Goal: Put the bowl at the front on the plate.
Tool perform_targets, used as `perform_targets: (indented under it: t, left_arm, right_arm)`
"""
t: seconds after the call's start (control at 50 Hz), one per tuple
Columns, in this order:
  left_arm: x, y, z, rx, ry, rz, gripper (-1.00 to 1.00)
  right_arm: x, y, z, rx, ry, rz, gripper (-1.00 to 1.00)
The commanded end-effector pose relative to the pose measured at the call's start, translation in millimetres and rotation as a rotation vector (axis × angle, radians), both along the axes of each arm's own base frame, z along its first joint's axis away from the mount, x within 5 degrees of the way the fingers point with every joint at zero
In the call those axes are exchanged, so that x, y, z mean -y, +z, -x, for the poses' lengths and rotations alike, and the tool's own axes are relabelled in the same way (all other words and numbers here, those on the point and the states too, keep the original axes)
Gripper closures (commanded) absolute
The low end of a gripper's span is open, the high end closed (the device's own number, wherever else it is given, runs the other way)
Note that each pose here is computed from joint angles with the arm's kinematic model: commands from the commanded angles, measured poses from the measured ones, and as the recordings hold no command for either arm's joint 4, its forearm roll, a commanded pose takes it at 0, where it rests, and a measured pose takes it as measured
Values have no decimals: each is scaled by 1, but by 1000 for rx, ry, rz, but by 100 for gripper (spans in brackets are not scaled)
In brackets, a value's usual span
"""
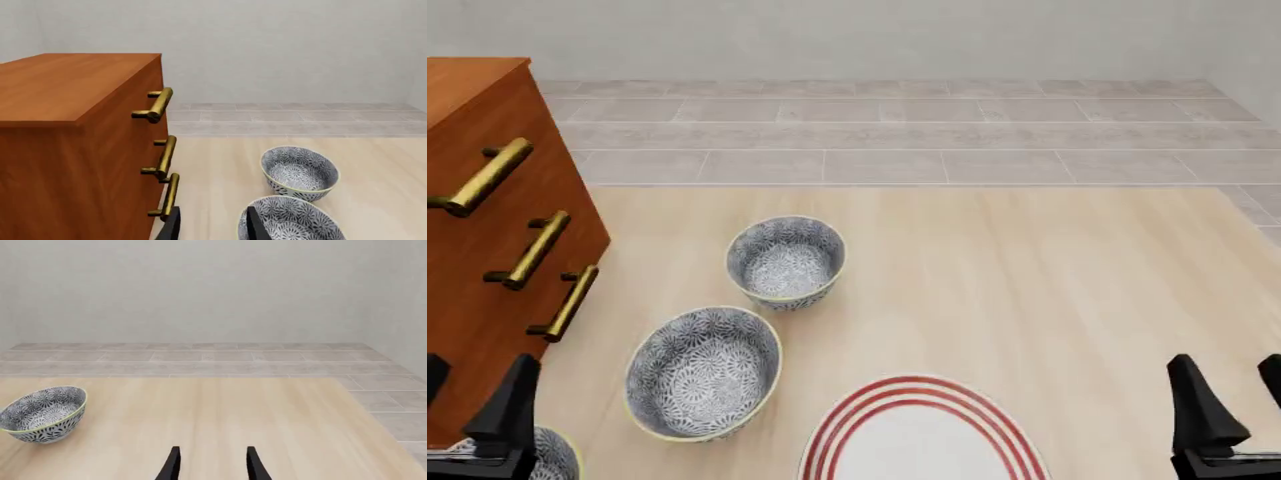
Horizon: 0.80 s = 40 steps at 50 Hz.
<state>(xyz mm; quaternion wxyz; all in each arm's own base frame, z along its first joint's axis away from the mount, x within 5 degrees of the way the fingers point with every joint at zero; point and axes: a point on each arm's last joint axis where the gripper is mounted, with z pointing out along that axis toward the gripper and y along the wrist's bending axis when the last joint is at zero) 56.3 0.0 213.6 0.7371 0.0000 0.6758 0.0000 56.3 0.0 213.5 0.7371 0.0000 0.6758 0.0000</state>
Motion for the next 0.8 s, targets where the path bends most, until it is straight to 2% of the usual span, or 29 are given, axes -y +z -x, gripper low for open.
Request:
perform_targets:
  t: [0.02, 0.54, 0.56, 0.58, 0.6, 0.64, 0.7, 0.74, 0.8]
  left_arm:
    - [0, 1, 0, -1, 0, 0, -100]
    - [0, 0, 0, -3, 0, 2, -100]
    - [-1, -1, -2, -13, 14, 47, -100]
    - [0, -1, -7, -43, -4, 51, -100]
    - [1, -5, -17, -110, -13, 46, -100]
    - [1, 2, -16, -127, -11, 20, -100]
    - [-1, 19, -10, -142, 16, 24, -100]
    - [0, 33, -2, -155, 8, 64, -100]
    - [1, 43, -4, -222, -9, 109, -100]
  right_arm:
    - [0, 1, -1, -1, 0, 0, -100]
    - [0, 0, 0, -1, 0, 0, -100]
    - [0, 0, 0, -1, 0, 0, -100]
    - [0, 0, 0, -1, 0, 0, -100]
    - [0, 0, 0, -1, 0, 0, -100]
    - [0, 0, 0, -1, 0, 0, -100]
    - [0, 0, 0, -1, 0, 0, -100]
    - [0, 0, 0, -1, 0, 0, -100]
    - [0, 0, 0, -1, 0, 0, -100]
